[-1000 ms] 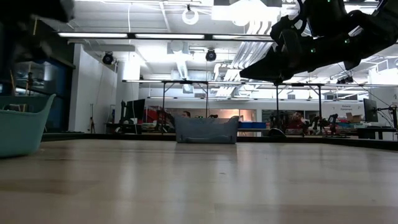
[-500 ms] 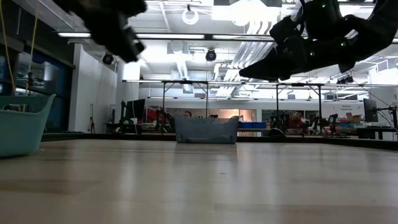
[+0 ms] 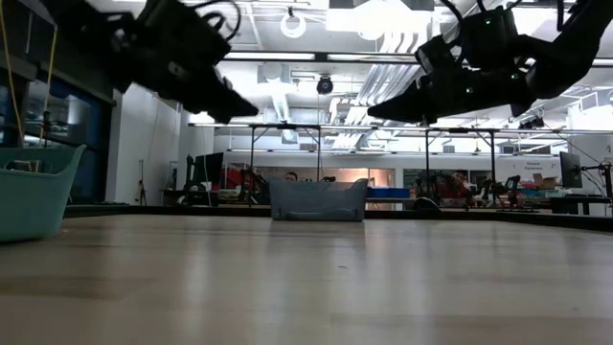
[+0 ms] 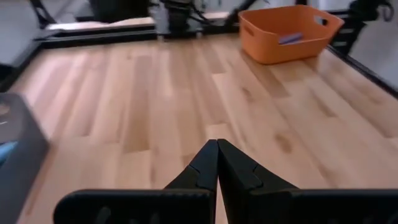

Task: Sort silverware by color (type)
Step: Return to Home Position

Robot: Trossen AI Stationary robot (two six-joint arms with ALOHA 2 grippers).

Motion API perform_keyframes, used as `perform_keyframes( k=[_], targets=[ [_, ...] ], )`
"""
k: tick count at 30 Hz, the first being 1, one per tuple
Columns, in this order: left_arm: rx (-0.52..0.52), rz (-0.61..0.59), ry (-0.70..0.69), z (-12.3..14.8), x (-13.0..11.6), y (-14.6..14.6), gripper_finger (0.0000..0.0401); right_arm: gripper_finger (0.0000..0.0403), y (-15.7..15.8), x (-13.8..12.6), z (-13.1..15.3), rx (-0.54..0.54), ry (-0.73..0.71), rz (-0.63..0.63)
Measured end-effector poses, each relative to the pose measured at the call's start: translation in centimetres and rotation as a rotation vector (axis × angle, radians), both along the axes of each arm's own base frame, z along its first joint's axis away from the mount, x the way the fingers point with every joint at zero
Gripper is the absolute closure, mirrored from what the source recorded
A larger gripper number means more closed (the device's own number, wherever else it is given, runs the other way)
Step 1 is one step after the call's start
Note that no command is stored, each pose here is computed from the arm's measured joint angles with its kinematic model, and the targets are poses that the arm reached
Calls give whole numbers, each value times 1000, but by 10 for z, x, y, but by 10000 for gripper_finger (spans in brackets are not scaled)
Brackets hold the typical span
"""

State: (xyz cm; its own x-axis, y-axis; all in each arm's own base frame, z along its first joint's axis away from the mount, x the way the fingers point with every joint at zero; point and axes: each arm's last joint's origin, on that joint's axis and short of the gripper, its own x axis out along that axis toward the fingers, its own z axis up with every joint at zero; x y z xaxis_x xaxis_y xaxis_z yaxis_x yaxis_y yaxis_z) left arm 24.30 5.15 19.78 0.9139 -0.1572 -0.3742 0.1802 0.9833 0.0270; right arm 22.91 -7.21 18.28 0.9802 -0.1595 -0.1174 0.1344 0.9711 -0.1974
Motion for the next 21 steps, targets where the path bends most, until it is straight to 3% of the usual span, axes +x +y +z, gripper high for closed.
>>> perform_keyframes(
  k=[5,8,21],
  targets=[
    [-13,65,-30,-25,-19,11,401,403,9,-1,2,-38,16,4],
    [-52,45,-69,-33,-31,11,401,403,12,-11,-2,-41,23,-1],
    [-56,104,-210,-30,-71,11,401,403,33,-82,-11,29,-87,6]
  ],
)
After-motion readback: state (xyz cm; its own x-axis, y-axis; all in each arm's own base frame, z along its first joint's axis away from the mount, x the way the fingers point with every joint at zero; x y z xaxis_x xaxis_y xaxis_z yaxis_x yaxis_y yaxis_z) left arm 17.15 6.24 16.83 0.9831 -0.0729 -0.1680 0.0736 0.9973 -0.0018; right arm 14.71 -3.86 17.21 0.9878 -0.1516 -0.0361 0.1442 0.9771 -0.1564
